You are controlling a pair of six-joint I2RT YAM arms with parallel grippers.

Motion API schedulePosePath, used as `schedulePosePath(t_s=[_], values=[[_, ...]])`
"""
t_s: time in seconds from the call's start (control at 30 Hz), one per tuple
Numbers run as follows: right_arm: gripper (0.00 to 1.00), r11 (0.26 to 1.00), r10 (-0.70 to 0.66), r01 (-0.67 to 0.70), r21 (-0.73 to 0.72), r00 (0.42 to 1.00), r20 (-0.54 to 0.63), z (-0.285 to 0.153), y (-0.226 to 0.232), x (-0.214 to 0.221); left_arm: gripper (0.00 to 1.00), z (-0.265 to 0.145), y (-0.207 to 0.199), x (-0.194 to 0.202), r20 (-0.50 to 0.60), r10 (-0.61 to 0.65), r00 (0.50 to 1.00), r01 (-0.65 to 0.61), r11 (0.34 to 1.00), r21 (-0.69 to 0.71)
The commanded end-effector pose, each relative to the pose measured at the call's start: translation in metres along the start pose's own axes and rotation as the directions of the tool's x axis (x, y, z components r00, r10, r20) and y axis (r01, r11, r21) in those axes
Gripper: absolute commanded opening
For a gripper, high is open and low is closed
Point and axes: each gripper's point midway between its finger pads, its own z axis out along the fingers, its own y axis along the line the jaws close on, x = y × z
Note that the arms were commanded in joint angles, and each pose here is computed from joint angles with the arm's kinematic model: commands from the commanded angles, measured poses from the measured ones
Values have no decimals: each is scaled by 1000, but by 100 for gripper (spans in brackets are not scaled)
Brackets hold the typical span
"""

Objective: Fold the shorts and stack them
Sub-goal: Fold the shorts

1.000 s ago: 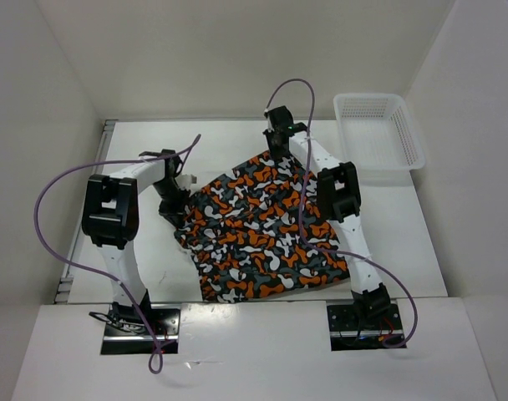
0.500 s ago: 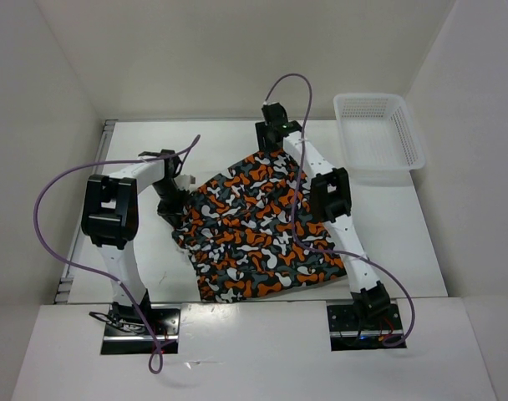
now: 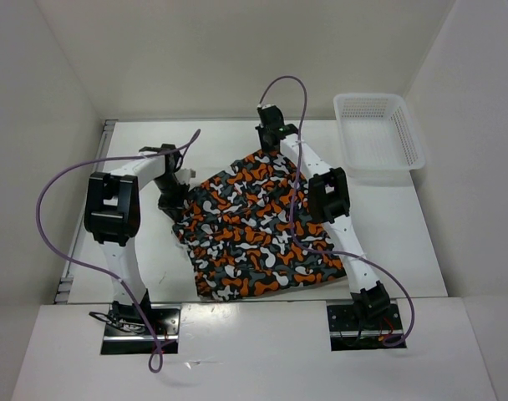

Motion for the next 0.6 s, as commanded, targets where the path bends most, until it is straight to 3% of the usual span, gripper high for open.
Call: schedulePosePath(t_s=[0.0, 0.03, 0.07, 0.1, 0.13, 0.17, 0.27, 0.4, 0.57], values=[[0, 997, -47, 53, 59, 994, -95, 1, -11, 28, 0, -11, 15, -38, 100, -3, 995, 7, 999, -37], [0, 995, -45, 53, 87, 996, -83, 2, -16, 25, 0, -12, 17, -43, 107, -2, 994, 7, 999, -48], [7, 992, -44, 52, 111, 997, -71, 2, -20, 21, 0, -11, 18, -46, 107, -2, 994, 7, 999, -48], [26, 990, -34, 41, 135, 998, -59, 0, -23, 17, 0, -13, 18, -49, 116, 0, 993, 6, 999, -49], [57, 989, -29, 33, 147, 999, -28, -2, -25, 7, 0, -13, 18, -49, 116, 0, 993, 6, 999, -49], [61, 988, -18, 20, 154, 1000, -10, -4, -32, -1, 0, -13, 19, -49, 115, 0, 993, 7, 998, -59], [66, 991, -1, -5, 137, 999, 41, -2, -27, -17, 0, -10, 14, -44, 93, 16, 996, -10, 998, -68], [72, 990, -5, 3, 141, 1000, 15, 11, -27, -2, 0, -10, 14, -41, 84, 15, 996, -9, 998, -67], [71, 998, -13, 14, 63, 1000, -27, 21, -19, 12, 0, -7, 13, -41, 76, 13, 997, -9, 998, -57]])
